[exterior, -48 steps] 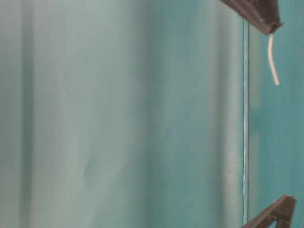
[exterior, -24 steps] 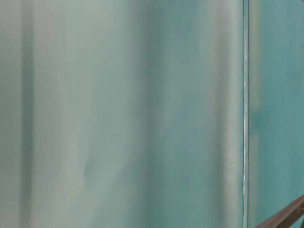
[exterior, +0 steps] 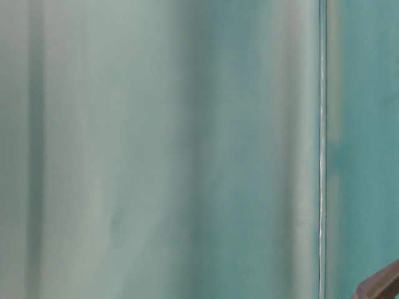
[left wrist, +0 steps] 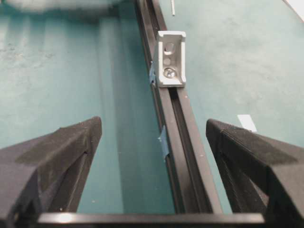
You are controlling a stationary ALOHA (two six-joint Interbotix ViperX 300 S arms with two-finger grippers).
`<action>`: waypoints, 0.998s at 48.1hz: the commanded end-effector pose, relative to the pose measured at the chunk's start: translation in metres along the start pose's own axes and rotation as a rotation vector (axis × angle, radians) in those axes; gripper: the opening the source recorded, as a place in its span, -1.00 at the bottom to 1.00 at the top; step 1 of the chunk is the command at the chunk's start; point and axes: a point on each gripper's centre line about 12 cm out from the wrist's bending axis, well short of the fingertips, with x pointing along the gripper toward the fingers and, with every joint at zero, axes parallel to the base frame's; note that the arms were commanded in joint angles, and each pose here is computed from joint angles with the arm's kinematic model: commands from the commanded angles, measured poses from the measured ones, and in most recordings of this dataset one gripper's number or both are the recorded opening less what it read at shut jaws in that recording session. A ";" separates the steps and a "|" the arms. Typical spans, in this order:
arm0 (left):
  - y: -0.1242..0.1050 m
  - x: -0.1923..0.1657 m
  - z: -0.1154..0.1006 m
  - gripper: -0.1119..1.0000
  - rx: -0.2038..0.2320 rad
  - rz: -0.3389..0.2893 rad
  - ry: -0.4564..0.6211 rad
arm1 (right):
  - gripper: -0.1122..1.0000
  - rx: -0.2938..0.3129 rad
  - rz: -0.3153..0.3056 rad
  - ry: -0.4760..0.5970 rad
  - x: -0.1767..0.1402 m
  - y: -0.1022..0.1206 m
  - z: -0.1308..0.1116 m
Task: Insert the wire into the hole on the right side and pull it with the left arm.
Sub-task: 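Align the wire tip with the hole in the white bracket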
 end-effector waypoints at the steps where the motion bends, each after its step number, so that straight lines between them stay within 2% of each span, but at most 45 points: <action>1: -0.005 0.003 0.007 0.52 0.002 -0.013 -0.032 | -0.78 0.006 0.007 -0.033 0.001 0.006 0.006; 14: -0.007 0.006 0.010 0.52 0.003 -0.020 -0.041 | -0.78 -0.013 -0.007 -0.034 0.005 0.005 -0.002; 30: -0.007 0.010 0.014 0.52 0.000 -0.021 -0.056 | -0.78 -0.013 -0.061 -0.025 0.006 -0.002 -0.010; 48: -0.007 0.010 0.012 0.51 0.000 -0.020 -0.050 | -0.78 -0.012 -0.060 -0.026 0.007 -0.001 -0.010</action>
